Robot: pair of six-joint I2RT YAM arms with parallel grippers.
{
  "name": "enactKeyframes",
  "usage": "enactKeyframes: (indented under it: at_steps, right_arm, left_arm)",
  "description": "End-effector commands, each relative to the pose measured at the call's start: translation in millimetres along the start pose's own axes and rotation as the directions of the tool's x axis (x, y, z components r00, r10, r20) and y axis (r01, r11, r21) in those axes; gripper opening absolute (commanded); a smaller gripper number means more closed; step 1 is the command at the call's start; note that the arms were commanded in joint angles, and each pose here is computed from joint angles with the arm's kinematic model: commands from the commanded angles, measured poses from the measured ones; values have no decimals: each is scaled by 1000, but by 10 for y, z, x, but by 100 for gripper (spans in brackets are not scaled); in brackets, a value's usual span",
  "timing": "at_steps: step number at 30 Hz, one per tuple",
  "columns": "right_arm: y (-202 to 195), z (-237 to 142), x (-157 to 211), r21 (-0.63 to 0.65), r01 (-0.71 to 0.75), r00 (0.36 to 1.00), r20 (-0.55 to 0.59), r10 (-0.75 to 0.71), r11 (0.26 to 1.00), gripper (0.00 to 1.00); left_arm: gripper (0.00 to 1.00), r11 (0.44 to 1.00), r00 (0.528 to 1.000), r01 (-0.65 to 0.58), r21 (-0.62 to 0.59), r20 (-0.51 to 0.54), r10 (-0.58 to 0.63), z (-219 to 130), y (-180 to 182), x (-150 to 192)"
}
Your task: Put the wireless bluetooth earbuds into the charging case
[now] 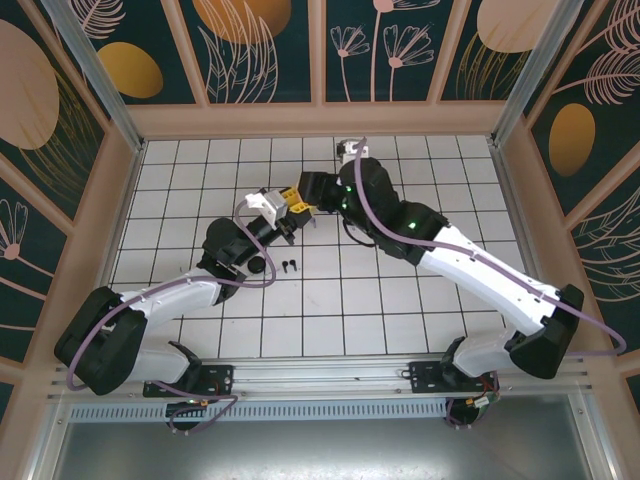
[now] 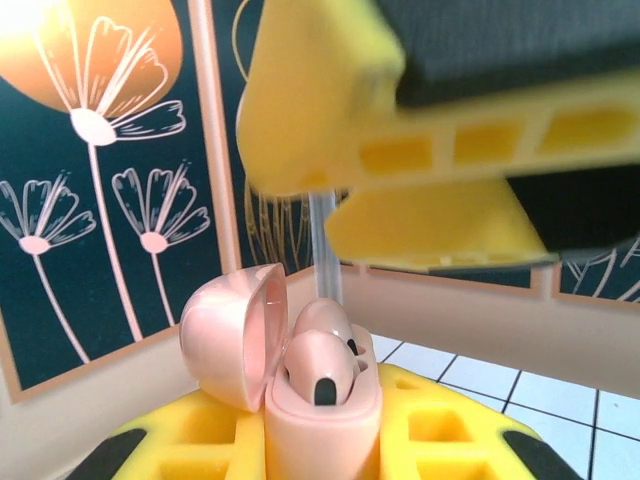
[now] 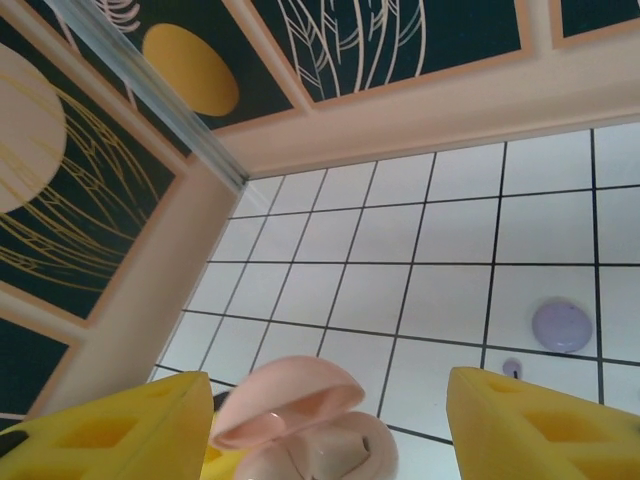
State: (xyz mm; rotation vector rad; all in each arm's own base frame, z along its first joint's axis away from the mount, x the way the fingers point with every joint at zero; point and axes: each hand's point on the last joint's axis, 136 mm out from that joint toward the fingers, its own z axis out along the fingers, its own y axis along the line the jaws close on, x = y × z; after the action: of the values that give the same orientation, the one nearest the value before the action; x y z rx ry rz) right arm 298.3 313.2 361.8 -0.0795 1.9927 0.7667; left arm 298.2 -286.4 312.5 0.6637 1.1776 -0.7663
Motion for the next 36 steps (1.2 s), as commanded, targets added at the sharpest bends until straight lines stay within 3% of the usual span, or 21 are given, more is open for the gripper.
enactKeyframes:
  at_steps: [1,3,9,15,19,25,30,33,36]
  right_arm:
    - [-12,-34,-96,-17,-1,1000,-30,1,1000,61]
    - [-42,52,-83,-16,7,998,-56,-8,1000,57]
    - [-16,310,-83,-45,48,987,-149,-54,998,32]
    - [-6,455,80,-50,104,961,-252,-113,993,20]
    - [-43,331,349,-66,108,940,-317,-123,992,14]
    - [-194,-1,548,-46,52,945,-320,-64,998,13]
    - [-455,-154,250,48,-27,983,-181,35,998,17]
    - [-693,-229,92,84,-114,988,-94,122,990,22]
    - [-897,-186,175,105,-162,981,-90,171,981,27]
  left_arm:
    - [0,998,997,-48,49,57,45,18,-97,-158]
    - [0,997,998,-56,51,44,54,19,-97,-128]
    - [0,994,996,-81,74,29,80,13,-139,-81]
    - [0,994,997,-80,80,24,78,32,-140,-58]
    - [0,995,997,-77,68,16,76,62,-111,-57]
    - [0,997,998,-57,53,16,56,94,-75,-55]
    - [0,999,1000,-3,41,4,3,114,-46,-7]
    - [0,994,994,95,-55,-41,-98,125,118,124]
    - [0,962,962,209,-174,-140,-234,138,360,434]
